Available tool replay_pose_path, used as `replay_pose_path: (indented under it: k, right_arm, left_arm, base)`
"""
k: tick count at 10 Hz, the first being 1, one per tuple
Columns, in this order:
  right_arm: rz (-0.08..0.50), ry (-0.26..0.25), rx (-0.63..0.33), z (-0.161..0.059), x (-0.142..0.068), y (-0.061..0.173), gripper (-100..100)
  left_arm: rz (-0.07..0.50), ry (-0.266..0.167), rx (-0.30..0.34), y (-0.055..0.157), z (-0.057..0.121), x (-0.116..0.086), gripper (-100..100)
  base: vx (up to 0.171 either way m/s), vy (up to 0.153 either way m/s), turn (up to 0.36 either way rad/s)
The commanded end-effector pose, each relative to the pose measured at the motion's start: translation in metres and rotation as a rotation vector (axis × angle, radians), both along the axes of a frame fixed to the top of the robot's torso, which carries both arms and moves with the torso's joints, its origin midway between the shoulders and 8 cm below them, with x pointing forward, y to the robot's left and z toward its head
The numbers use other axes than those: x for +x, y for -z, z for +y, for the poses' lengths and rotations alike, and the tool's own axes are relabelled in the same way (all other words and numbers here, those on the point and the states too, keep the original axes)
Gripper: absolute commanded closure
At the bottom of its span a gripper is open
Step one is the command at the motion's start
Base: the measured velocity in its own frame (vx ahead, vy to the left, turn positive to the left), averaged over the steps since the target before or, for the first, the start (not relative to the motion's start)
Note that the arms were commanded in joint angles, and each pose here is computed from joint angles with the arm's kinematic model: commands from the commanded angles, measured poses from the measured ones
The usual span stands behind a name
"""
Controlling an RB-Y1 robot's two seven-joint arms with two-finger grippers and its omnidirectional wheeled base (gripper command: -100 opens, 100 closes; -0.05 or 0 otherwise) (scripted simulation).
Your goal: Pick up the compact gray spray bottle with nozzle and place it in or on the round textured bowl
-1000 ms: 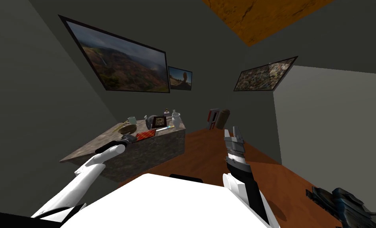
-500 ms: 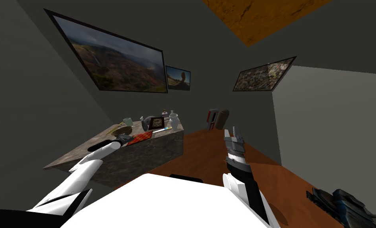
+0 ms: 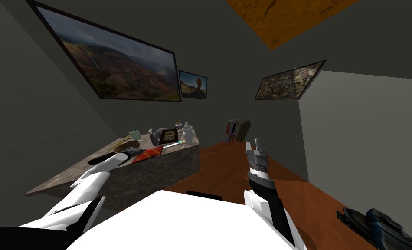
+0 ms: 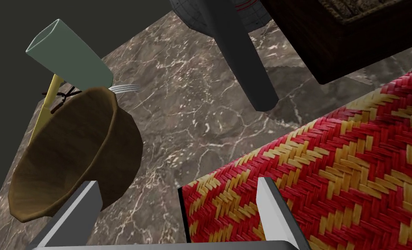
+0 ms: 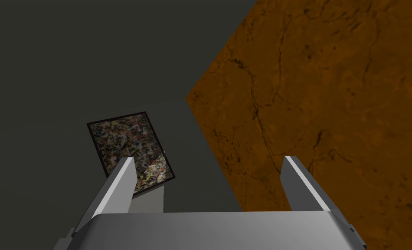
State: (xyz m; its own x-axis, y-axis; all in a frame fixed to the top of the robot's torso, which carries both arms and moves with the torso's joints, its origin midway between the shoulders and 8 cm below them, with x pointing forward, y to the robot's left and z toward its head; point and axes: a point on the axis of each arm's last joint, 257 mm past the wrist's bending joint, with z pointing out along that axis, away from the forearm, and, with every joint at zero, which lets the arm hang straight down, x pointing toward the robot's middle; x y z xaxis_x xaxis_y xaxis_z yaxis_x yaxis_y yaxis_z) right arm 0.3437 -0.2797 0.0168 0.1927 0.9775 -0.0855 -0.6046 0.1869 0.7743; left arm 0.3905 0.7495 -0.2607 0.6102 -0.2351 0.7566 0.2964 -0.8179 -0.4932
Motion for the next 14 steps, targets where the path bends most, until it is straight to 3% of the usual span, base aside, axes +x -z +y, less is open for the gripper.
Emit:
replay_pose_path:
  k: [1, 2, 4, 5, 9, 12, 13, 14]
  right_arm:
    - [0.000, 0.000, 0.000, 0.000, 0.000, 0.000, 0]
    - [0.000, 0.000, 0.000, 0.000, 0.000, 0.000, 0]
    - [0.000, 0.000, 0.000, 0.000, 0.000, 0.000, 0]
    - [0.000, 0.000, 0.000, 0.000, 0.000, 0.000, 0]
    - [0.000, 0.000, 0.000, 0.000, 0.000, 0.000, 0]
    - [0.000, 0.000, 0.000, 0.000, 0.000, 0.000, 0]
    - [0.000, 0.000, 0.000, 0.000, 0.000, 0.000, 0]
    - [0.000, 0.000, 0.000, 0.000, 0.000, 0.000, 0]
  left_arm:
    - [-0.039, -0.028, -0.057, -0.009, 0.009, 0.002, -100]
    - [-0.031, -0.035, -0.065, -0.003, 0.010, -0.001, -100]
    - [-0.110, -0.076, -0.172, -0.021, 0.021, 0.005, -100]
    - [-0.099, -0.087, -0.185, -0.012, 0.022, 0.000, -100]
    - [-0.223, -0.142, -0.368, -0.030, 0.031, 0.007, -100]
    - [-0.257, -0.155, -0.418, -0.034, 0.032, 0.009, -100]
    - [-0.247, -0.152, -0.403, -0.033, 0.032, 0.008, -100]
    - [-0.249, -0.152, -0.407, -0.033, 0.032, 0.008, 0]
  base:
    - [0.059, -0.015, -0.033]
    - [0.063, -0.014, -0.016]
    - [0.114, -0.039, -0.032]
    - [0.113, -0.025, -0.019]
    - [0.113, -0.012, -0.027]
    - [0.055, 0.004, -0.005]
    - [0.020, 0.004, -0.002]
    - [0.000, 0.000, 0.000]
